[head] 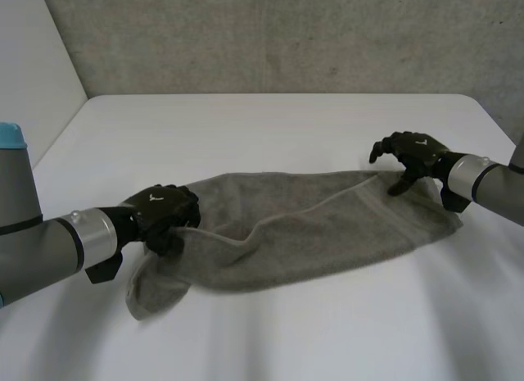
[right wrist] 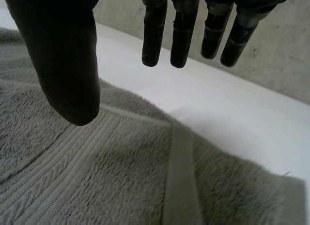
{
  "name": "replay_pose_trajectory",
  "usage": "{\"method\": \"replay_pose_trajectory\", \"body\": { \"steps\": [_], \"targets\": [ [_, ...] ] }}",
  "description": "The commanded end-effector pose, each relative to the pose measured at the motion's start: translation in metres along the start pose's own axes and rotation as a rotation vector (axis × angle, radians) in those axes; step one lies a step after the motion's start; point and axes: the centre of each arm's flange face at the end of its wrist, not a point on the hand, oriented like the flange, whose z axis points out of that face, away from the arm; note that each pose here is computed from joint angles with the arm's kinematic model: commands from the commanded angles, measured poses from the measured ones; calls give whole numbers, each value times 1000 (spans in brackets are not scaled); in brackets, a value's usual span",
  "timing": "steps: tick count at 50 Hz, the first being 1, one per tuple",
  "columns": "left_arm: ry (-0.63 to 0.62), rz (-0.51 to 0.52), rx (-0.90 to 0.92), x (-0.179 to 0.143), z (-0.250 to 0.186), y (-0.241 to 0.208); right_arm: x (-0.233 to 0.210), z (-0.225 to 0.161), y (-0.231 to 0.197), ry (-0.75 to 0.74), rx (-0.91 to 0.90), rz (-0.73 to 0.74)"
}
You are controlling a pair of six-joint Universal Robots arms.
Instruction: Fold the towel.
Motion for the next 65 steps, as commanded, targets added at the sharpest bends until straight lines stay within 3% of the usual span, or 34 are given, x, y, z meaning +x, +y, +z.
{"method": "replay_pose_trajectory", "body": {
  "steps": [1,19,50,55,60,65],
  "targets": [
    [3,1,2,1,-1,0,-1,8,9,-10,-20,14],
    [13,-1,-4,4,0,2,13,30,23,45,-26,-1],
    [24,-5,-12,8,-1,6,16,36,33,49,-35,3],
    [21,-3,-9,7,-1,5,10,25,15,38,-3,-29],
    [17,5,4,8,-4,1,1,-1,-47,88,215,-158],
    [14,9,12,8,-6,-2,-7,-14,-73,73,279,-131]
  ]
}}
